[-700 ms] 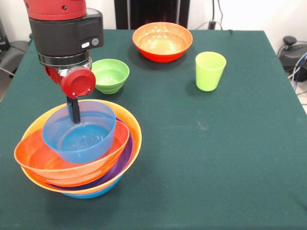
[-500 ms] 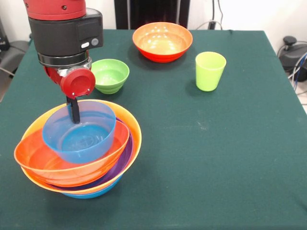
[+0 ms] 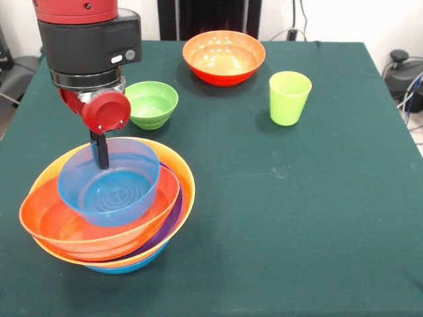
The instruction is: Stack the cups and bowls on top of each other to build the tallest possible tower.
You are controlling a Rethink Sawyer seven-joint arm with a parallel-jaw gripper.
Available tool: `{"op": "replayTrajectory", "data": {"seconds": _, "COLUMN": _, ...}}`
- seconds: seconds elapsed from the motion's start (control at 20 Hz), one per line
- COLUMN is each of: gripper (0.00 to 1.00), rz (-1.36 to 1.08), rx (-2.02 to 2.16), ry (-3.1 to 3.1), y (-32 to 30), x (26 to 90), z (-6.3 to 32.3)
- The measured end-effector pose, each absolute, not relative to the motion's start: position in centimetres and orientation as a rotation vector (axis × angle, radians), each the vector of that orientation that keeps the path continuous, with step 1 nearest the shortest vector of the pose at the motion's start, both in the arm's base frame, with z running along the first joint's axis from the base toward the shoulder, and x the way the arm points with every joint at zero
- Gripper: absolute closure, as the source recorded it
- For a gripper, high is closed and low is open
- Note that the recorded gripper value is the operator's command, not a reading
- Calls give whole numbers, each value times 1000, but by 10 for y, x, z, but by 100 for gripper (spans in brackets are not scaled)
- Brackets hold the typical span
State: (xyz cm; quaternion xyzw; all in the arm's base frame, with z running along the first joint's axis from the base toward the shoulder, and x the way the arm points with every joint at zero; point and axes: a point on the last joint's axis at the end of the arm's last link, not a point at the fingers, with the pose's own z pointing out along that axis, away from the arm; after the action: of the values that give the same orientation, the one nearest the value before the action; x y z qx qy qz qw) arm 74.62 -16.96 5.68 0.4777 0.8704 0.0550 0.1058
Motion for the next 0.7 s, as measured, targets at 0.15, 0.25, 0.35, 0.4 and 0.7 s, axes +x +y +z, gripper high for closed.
{"op": "replayTrajectory", "data": {"seconds": 0.15, "gripper": 100, "rz": 168, "rx": 1406, "ry": 2563, "y": -168, "x": 748, "z": 58}}
{"op": "replayTrajectory", "data": {"seconds": 0.25, "gripper": 100, "rz": 174, "rx": 1405, "ry": 2562, "y": -168, "x": 748, "z": 58}}
{"op": "replayTrajectory", "data": {"seconds": 0.35, "gripper": 100, "rz": 181, "rx": 1404, "ry": 2561, "y": -167, "x": 750, "z": 59}}
{"op": "replayTrajectory", "data": {"seconds": 0.4, "gripper": 100, "rz": 184, "rx": 1403, "ry": 2560, "y": -167, "x": 750, "z": 59}}
{"op": "replayTrajectory", "data": {"seconds": 0.7, "gripper": 100, "rz": 207, "rx": 1398, "ry": 2553, "y": -163, "x": 756, "z": 56}}
